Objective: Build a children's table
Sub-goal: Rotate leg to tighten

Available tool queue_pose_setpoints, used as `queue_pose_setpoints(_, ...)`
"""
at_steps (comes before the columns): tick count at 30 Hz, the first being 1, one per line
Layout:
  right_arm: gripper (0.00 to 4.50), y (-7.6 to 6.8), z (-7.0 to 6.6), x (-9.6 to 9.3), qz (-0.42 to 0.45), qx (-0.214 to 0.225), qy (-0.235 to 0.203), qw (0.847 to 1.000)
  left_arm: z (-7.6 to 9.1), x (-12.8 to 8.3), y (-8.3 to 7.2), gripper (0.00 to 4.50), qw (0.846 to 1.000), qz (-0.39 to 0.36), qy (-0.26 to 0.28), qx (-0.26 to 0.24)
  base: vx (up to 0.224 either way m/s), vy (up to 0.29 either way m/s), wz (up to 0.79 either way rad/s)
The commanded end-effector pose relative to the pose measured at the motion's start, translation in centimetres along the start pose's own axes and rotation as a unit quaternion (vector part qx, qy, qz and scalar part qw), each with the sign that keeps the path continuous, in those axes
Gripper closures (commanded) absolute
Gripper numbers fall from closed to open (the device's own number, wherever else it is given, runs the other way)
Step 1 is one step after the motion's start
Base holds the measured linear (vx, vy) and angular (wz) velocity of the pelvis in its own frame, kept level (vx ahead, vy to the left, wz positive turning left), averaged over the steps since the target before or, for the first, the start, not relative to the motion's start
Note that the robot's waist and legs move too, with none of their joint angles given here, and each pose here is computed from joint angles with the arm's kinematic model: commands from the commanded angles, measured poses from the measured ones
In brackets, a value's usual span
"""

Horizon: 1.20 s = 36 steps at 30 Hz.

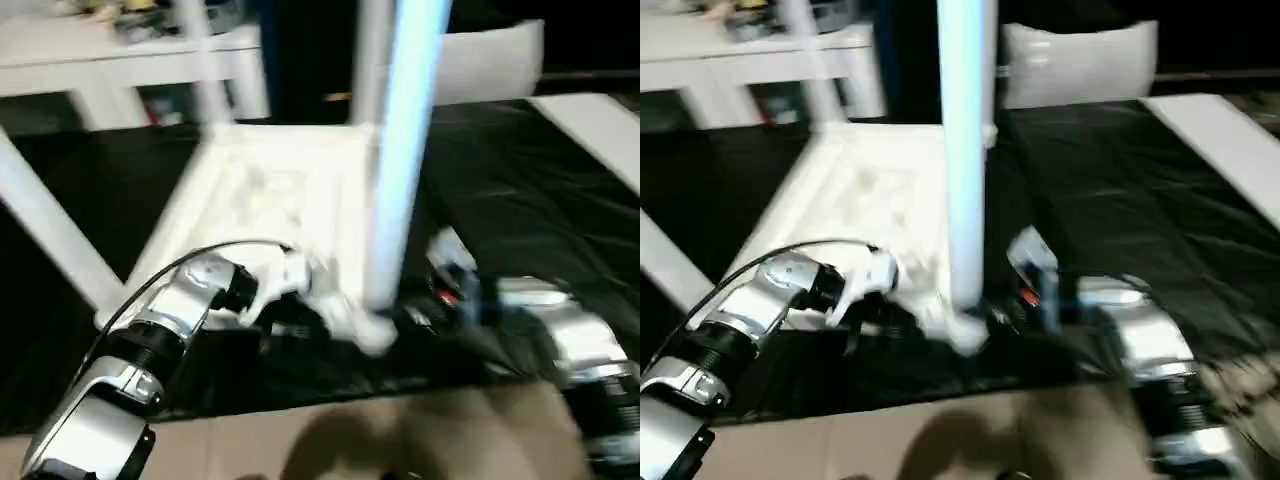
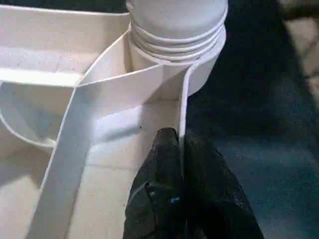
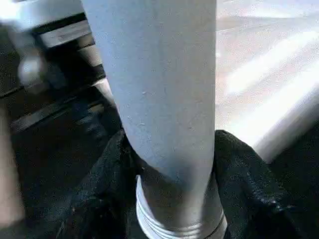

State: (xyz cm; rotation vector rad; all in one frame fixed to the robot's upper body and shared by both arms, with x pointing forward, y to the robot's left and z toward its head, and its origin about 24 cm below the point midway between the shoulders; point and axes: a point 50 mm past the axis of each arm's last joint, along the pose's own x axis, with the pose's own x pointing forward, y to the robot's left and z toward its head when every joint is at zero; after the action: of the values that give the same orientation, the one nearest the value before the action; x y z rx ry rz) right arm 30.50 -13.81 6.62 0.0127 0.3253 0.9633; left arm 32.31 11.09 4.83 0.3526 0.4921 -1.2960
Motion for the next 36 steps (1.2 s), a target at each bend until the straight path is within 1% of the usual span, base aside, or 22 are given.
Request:
queue_pose_setpoints(1, 2.59, 0.6, 0.3, 2.2, -0.032, 0.016, 0.006, 0.999, 3.0, 2.4, -1.3, 4.50, 0.998, -0.026, -0.059, 0.017, 0.000, 0.000, 0.00)
queue_pose_setpoints(4, 2.59, 0.0, 0.6, 3.4, -0.109, 0.035, 0.007, 0.993, 3.7, 3.3, -1.0, 4.50, 0.998, 0.016, -0.067, -0.003, 0.000, 0.000, 0.00)
queue_pose_setpoints(6, 2.59, -0.1, 0.8, 4.0, -0.140, 0.047, 0.002, 0.989, 4.3, 3.8, -0.7, 4.50, 0.996, 0.048, -0.074, -0.013, 0.000, 0.000, 0.00)
queue_pose_setpoints(8, 2.59, -0.2, 1.1, 4.6, -0.172, 0.039, 0.000, 0.984, 5.2, 4.4, -0.2, 4.50, 0.991, 0.097, -0.086, -0.027, 0.000, 0.000, 0.00)
queue_pose_setpoints(9, 2.03, -0.2, 1.2, 4.8, -0.174, 0.028, -0.007, 0.984, 5.6, 4.6, -0.1, 4.50, 0.989, 0.113, -0.091, -0.030, 0.000, 0.000, 0.00)
queue_pose_setpoints(10, 2.03, -0.1, 1.3, 4.9, -0.174, 0.024, -0.012, 0.984, 5.7, 4.6, -0.1, 4.50, 0.988, 0.120, -0.092, -0.031, 0.000, 0.000, 0.00)
queue_pose_setpoints(11, 1.89, -0.1, 1.3, 4.8, -0.178, 0.028, -0.022, 0.983, 5.9, 4.7, -0.1, 4.50, 0.987, 0.124, -0.094, -0.032, 0.000, 0.000, 0.00)
queue_pose_setpoints(13, 1.89, -0.1, 1.6, 4.4, -0.173, 0.028, -0.040, 0.984, 5.8, 4.5, -0.2, 4.50, 0.987, 0.128, -0.093, -0.029, 0.000, 0.000, 0.00)
queue_pose_setpoints(15, 1.51, -0.2, 1.7, 4.1, -0.169, 0.025, -0.050, 0.984, 5.7, 4.4, -0.1, 4.50, 0.987, 0.129, -0.090, -0.027, 0.026, -0.001, 0.02)
queue_pose_setpoints(17, 1.44, -0.3, 1.8, 3.4, -0.162, 0.017, -0.062, 0.985, 5.3, 4.1, -0.1, 4.50, 0.988, 0.127, -0.084, -0.020, 0.000, 0.000, 0.00)
queue_pose_setpoints(18, 1.35, -0.4, 1.8, 3.0, -0.154, 0.011, -0.064, 0.986, 5.1, 3.9, 0.0, 4.50, 0.989, 0.125, -0.083, -0.015, 0.000, 0.000, 0.00)
queue_pose_setpoints(19, 1.06, -0.5, 1.7, 2.4, -0.145, 0.002, -0.067, 0.987, 4.9, 3.7, 0.0, 4.50, 0.989, 0.123, -0.082, -0.011, 0.000, 0.000, 0.00)
queue_pose_setpoints(20, 1.06, -0.6, 1.7, 2.3, -0.142, -0.001, -0.068, 0.988, 4.8, 3.6, 0.0, 4.50, 0.989, 0.121, -0.082, -0.009, 0.000, 0.000, 0.00)
queue_pose_setpoints(23, 0.93, -0.7, 1.5, 0.5, -0.097, -0.029, -0.060, 0.993, 4.0, 2.8, 0.1, 4.50, 0.992, 0.100, -0.071, 0.002, 0.000, 0.000, 0.00)
queue_pose_setpoints(24, 0.64, -0.9, 1.3, -0.3, -0.079, -0.044, -0.051, 0.995, 3.6, 2.5, 0.1, 4.50, 0.994, 0.089, -0.066, 0.009, 0.000, 0.000, 0.00)
queue_pose_setpoints(26, 0.54, -0.9, 1.3, -0.4, -0.075, -0.049, -0.049, 0.995, 3.6, 2.4, 0.1, 4.50, 0.994, 0.085, -0.065, 0.015, 0.000, 0.000, 0.00)
queue_pose_setpoints(28, 0.47, -1.0, 1.2, -2.0, -0.030, -0.076, -0.028, 0.996, 3.0, 1.8, -0.2, 4.50, 0.997, 0.036, -0.057, 0.042, 0.000, 0.000, 0.00)
queue_pose_setpoints(29, 0.21, -1.0, 1.1, -2.5, -0.009, -0.083, -0.019, 0.996, 2.7, 1.6, -0.4, 4.50, 0.997, 0.015, -0.051, 0.049, 0.000, 0.000, 0.00)
queue_pose_setpoints(30, 0.14, -0.8, 1.1, -3.1, 0.026, -0.095, -0.005, 0.995, 2.4, 1.3, -0.8, 4.50, 0.997, -0.025, -0.043, 0.062, 0.000, 0.000, 0.00)
queue_pose_setpoints(32, 0.14, -0.7, 1.1, -3.4, 0.043, -0.101, 0.001, 0.994, 2.2, 1.1, -1.0, 4.50, 0.996, -0.046, -0.040, 0.070, 0.000, 0.000, 0.00)
queue_pose_setpoints(34, 0.14, -0.5, 1.1, -4.0, 0.087, -0.113, 0.016, 0.990, 1.8, 0.7, -1.5, 4.50, 0.990, -0.095, -0.020, 0.101, 0.000, 0.000, 0.00)
queue_pose_setpoints(36, 0.14, -0.3, 1.0, -4.4, 0.133, -0.104, 0.026, 0.985, 1.4, 0.5, -1.9, 4.50, 0.984, -0.135, -0.009, 0.119, 0.000, 0.000, 0.00)
